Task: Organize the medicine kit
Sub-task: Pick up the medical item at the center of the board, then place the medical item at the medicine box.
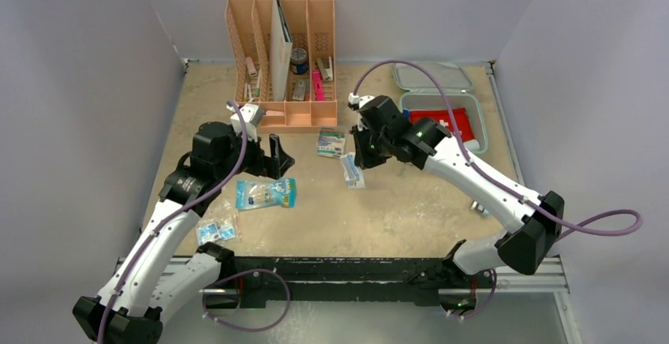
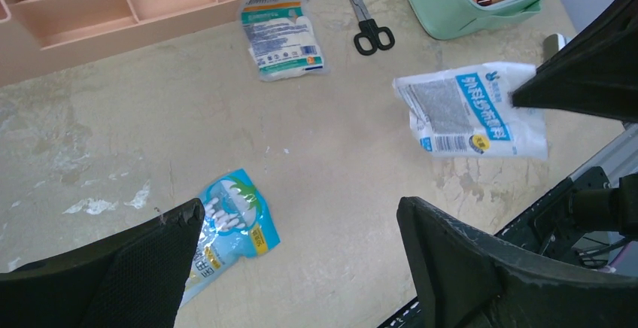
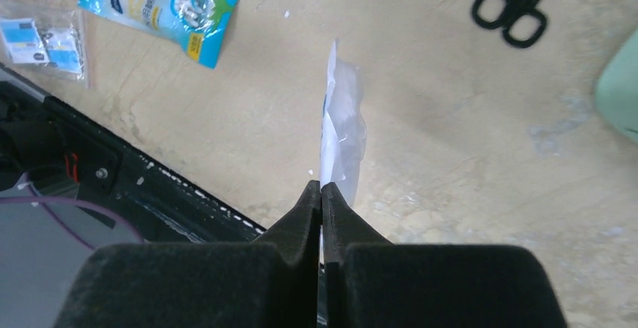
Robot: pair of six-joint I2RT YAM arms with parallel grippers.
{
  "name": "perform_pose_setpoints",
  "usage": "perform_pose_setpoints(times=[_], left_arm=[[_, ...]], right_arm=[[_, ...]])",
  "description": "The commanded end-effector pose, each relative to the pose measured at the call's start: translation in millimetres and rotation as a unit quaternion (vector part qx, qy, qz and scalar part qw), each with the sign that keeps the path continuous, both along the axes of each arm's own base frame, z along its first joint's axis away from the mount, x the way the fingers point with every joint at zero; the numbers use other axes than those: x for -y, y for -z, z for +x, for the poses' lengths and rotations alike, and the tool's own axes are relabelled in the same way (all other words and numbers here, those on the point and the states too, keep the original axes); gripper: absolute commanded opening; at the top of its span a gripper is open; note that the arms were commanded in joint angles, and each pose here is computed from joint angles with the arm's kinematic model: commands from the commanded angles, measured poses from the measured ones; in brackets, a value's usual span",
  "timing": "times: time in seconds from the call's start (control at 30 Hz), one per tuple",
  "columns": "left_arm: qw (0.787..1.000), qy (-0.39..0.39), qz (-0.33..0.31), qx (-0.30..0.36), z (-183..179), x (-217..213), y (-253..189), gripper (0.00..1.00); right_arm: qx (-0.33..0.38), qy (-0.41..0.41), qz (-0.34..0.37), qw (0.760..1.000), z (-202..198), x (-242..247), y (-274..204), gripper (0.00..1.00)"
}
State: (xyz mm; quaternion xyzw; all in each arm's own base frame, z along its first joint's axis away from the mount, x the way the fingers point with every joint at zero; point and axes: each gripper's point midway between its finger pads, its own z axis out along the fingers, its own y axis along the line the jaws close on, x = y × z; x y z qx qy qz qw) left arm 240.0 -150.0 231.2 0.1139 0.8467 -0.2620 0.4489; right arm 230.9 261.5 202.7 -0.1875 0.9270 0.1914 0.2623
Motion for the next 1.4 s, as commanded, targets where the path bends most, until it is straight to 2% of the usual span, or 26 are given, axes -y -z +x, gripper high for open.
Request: perform_pose_setpoints(times=[0.0,0.4,0.57,0.73,0.97,1.37], left_arm=[[0.999,0.023,-0.011,0.025,4.3,9.4,-7.4,1.00],[1.000,0.020,0.005,0.015,6.0,6.2,16.9,0.99],[1.000,0.017,0.011,0.015,3.1,3.0,24.0,0.99],[1.000,0.012,0.019,0.015,0.4,-1.4,25.4,0.99],[0.999,0.005,0.024,0.024,-1.6,-5.8,22.6,0.98],[0.999,-0.002,0.032,0.034,-1.4,-10.4,19.5,0.98]], right_arm=[[0.049,0.021,-0.047,0.997,12.1,30.1,-30.7,0.00],[0.089,0.100,-0.142,0.981,65.3,95.6,-58.1,0.00],[0.117,0.130,-0.212,0.962,91.0,132.1,-69.7,0.00],[0.116,0.178,-0.289,0.934,113.5,181.1,-75.4,0.00],[0.110,0.208,-0.342,0.910,151.0,224.2,-68.9,0.00],[0.080,0.227,-0.387,0.890,201.4,272.5,-30.7,0.00]])
